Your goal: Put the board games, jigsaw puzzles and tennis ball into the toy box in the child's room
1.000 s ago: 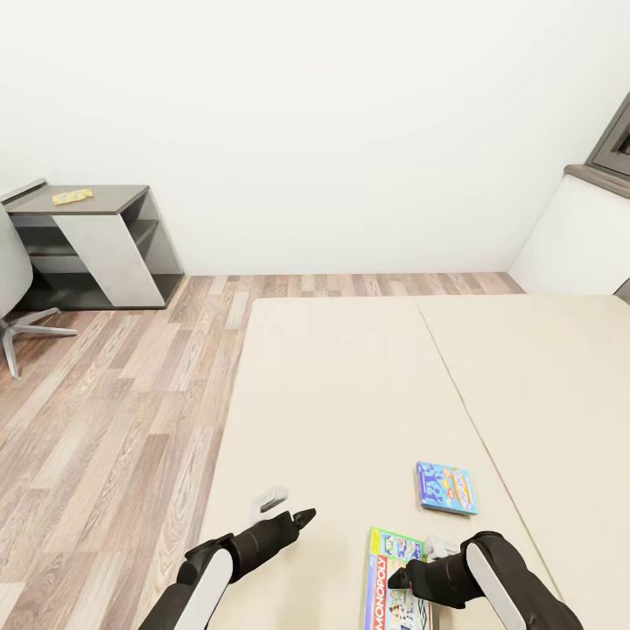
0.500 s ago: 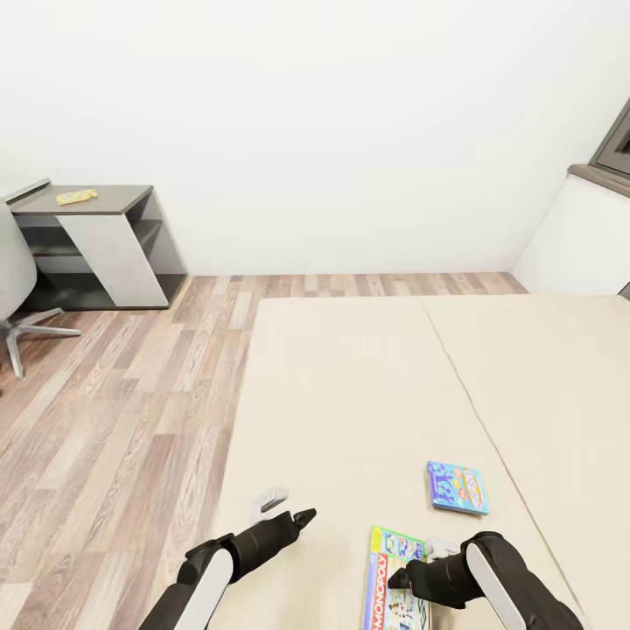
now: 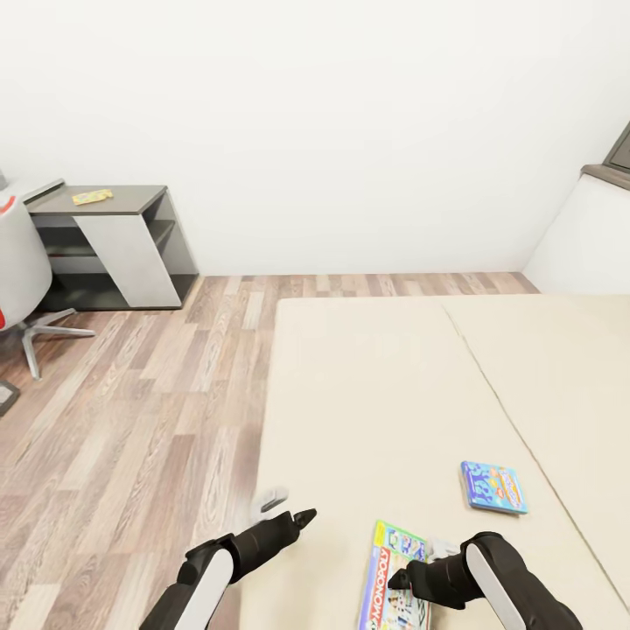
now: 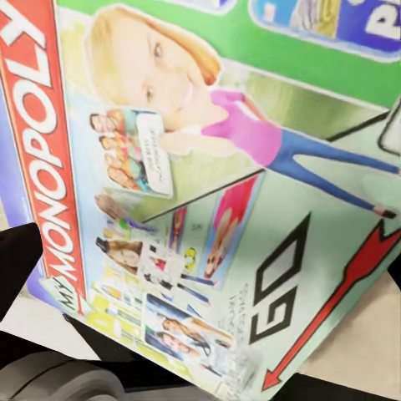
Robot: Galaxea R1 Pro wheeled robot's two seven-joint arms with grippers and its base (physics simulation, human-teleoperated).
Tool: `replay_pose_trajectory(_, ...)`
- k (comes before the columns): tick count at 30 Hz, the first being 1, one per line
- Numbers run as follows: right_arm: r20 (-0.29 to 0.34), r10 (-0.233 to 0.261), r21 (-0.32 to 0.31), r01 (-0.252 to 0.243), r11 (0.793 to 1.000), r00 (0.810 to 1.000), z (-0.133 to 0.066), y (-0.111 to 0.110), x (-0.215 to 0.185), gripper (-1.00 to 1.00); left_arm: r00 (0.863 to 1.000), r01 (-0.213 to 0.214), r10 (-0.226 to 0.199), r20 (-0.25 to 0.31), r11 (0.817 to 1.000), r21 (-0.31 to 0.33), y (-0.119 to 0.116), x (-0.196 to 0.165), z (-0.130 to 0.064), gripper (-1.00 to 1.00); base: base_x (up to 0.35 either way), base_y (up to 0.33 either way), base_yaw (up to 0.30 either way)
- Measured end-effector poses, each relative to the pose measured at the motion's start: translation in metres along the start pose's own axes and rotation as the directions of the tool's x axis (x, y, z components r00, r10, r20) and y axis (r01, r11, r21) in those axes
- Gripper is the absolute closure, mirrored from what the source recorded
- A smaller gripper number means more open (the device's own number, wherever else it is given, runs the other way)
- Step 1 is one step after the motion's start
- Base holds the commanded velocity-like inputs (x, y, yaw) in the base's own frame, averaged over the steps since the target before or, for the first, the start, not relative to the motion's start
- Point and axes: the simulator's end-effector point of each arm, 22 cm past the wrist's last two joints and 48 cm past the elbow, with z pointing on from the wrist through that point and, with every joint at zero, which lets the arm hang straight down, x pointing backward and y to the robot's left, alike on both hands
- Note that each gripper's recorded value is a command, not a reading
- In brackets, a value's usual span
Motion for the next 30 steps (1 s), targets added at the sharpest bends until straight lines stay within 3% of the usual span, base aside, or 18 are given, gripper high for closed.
replay_pose_trajectory(30,0.0,0.003,-0.006,-0.003,1.0,1.0,0.0001,0.0016,0.0,-1.0,1.0,0.0,0.0,0.0,1.0,-0.002,0.0007,0.0,0.0,-1.0,0.0,0.282,0.0)
